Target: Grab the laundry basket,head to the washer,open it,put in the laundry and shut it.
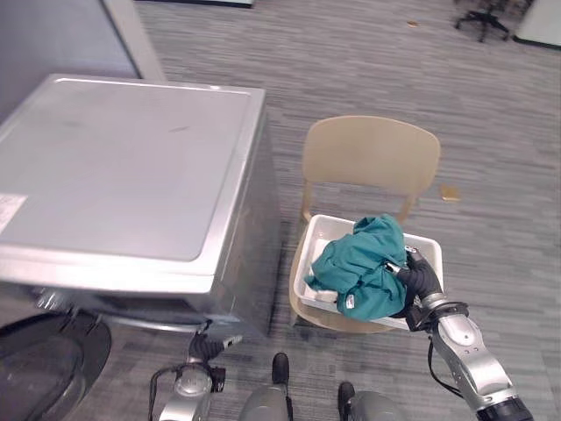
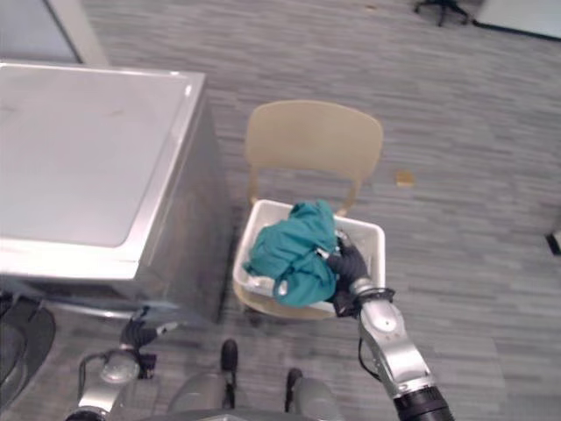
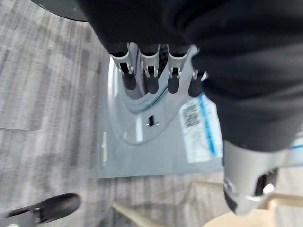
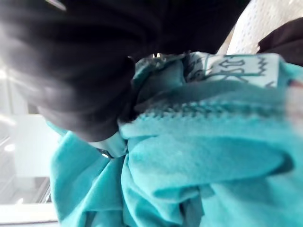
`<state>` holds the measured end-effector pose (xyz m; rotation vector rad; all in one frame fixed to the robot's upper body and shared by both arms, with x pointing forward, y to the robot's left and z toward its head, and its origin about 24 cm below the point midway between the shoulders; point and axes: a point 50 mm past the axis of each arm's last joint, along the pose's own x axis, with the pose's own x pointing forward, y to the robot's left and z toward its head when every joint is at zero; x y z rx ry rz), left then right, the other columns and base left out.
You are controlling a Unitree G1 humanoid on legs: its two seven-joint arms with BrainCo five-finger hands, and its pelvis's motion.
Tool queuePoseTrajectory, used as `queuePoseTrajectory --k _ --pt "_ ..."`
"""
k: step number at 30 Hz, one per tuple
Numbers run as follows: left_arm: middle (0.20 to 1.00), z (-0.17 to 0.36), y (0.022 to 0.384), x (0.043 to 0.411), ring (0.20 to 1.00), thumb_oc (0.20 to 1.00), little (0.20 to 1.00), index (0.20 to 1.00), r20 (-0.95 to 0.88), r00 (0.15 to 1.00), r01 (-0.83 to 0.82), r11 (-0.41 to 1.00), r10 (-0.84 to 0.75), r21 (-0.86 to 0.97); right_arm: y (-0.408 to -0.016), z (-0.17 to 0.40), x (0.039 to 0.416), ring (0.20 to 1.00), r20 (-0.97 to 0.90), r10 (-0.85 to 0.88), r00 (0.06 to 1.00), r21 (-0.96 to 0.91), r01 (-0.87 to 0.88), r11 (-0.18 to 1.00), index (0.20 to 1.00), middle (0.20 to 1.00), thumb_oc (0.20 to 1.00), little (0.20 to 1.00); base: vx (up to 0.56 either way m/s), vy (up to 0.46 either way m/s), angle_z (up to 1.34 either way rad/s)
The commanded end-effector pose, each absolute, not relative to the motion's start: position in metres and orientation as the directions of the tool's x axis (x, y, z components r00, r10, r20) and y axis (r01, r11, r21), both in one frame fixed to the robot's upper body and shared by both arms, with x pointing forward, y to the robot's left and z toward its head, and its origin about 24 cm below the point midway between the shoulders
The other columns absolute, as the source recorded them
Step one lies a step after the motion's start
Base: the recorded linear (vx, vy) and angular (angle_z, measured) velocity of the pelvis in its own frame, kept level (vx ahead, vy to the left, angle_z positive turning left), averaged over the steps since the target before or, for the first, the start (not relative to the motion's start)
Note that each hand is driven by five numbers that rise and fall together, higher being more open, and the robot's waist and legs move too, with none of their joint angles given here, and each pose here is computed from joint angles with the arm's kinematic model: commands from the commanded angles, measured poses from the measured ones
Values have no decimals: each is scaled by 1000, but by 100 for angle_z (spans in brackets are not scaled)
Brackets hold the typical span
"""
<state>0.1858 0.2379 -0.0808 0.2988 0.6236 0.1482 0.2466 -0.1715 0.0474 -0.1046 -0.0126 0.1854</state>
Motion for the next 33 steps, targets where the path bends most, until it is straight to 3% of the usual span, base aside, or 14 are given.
queuePoseTrajectory --k 1,5,10,18,24,25,26,27,28,29,33 --pt "1000 -55 242 203 1000 1000 1000 1000 -409 889 -44 926 208 376 -164 91 264 200 241 189 952 -95 -171 981 200 200 200 200 -331 -313 103" --pt "1000 -25 219 224 1000 1000 1000 1000 -266 960 13 932 90 362 -169 98 274 200 250 178 952 -140 -147 979 200 200 200 200 -434 -202 96" --pt "1000 9 189 242 1000 1000 1000 1000 -110 990 124 894 -85 431 -157 107 277 200 281 227 933 -148 -191 970 200 200 200 200 -279 -63 110" --pt "1000 53 112 272 1000 1000 1000 1000 96 920 255 765 -381 592 -105 115 285 200 305 361 882 -68 -358 931 200 200 200 200 67 86 43" --pt "1000 74 83 288 1000 1000 1000 1000 194 880 210 723 -433 659 -69 116 283 200 308 433 847 45 -468 883 200 200 200 200 26 50 0" --pt "853 78 80 291 853 853 853 853 211 877 195 722 -431 664 -60 113 280 200 301 456 838 71 -497 865 200 200 200 200 11 29 -7" --pt "470 78 80 291 470 470 470 470 211 877 195 722 -431 664 -60 113 280 200 301 456 838 71 -497 865 200 200 200 200 25 27 -29" --pt "200 79 79 293 200 200 200 200 223 881 174 723 -418 669 -52 108 276 222 283 484 828 104 -528 843 222 222 222 222 29 22 -29" --pt "200 79 80 294 200 200 200 200 230 883 162 725 -409 669 -47 101 272 708 250 509 824 140 -551 823 708 708 708 708 45 30 -32" --pt "200 78 85 293 200 200 200 200 227 890 154 728 -396 668 -44 92 268 1000 215 535 817 174 -571 802 1000 1000 1000 1000 26 16 -12" --pt "200 68 102 289 200 200 200 200 193 920 142 748 -341 648 -48 74 257 1000 140 580 802 181 -597 782 1000 1000 1000 1000 32 1 -15"
